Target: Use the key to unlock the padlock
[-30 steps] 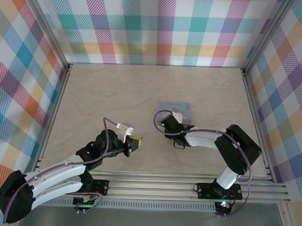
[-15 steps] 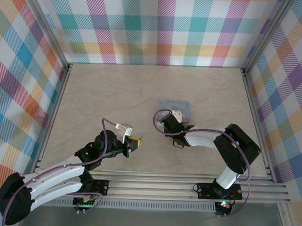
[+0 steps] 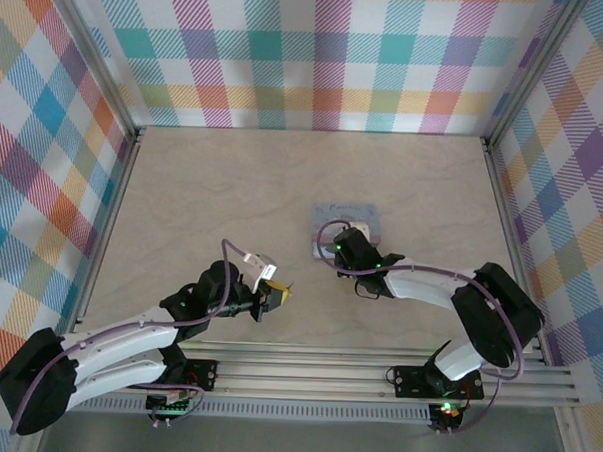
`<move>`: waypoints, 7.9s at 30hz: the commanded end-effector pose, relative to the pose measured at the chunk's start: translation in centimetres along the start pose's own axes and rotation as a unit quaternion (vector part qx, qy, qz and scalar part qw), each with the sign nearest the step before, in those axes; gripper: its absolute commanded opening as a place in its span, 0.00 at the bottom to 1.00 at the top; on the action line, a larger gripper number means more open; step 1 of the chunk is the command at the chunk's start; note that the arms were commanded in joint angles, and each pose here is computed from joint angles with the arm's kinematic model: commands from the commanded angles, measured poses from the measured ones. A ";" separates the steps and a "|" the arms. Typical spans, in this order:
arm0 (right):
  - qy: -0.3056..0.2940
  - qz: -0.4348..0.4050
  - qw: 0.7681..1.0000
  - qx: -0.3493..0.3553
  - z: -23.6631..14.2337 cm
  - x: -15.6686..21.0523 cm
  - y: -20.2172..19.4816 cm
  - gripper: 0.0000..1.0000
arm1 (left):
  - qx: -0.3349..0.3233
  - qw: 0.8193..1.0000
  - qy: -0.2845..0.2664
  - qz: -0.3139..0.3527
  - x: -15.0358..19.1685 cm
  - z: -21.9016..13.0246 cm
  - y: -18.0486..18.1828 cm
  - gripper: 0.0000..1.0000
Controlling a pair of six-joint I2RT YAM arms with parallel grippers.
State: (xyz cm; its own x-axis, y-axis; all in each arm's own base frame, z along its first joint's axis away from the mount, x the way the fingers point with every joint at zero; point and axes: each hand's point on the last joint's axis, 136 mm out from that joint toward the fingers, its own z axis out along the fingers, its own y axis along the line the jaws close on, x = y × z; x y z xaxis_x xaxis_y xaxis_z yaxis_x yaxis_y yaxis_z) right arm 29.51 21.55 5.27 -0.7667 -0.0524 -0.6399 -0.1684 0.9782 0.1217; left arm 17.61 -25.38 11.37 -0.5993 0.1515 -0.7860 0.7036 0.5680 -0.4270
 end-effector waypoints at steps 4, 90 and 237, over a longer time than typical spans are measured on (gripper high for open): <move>0.019 0.009 0.998 -0.062 -2.6 -0.5 1.4 0.00 | 0.032 0.997 -0.043 0.052 -2.8 1.3 -2.2 0.00; 0.120 0.215 0.955 -0.168 -10.0 -3.3 1.5 0.00 | 0.129 0.980 -0.149 -0.008 -6.0 12.1 -3.2 0.00; 0.081 0.153 0.982 -0.077 -7.4 -3.8 3.3 0.00 | 0.090 0.988 -0.120 0.036 -4.2 5.4 -2.3 0.00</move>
State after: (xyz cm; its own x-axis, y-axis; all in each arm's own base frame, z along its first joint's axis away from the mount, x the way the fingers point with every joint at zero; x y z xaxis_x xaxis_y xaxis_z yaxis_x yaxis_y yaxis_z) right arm 27.00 23.08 11.25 -0.8926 0.1545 -0.4236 -0.0035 0.9370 0.3493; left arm 20.84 -30.33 11.21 -0.4894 0.0415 -0.8711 0.7781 0.4719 -0.4146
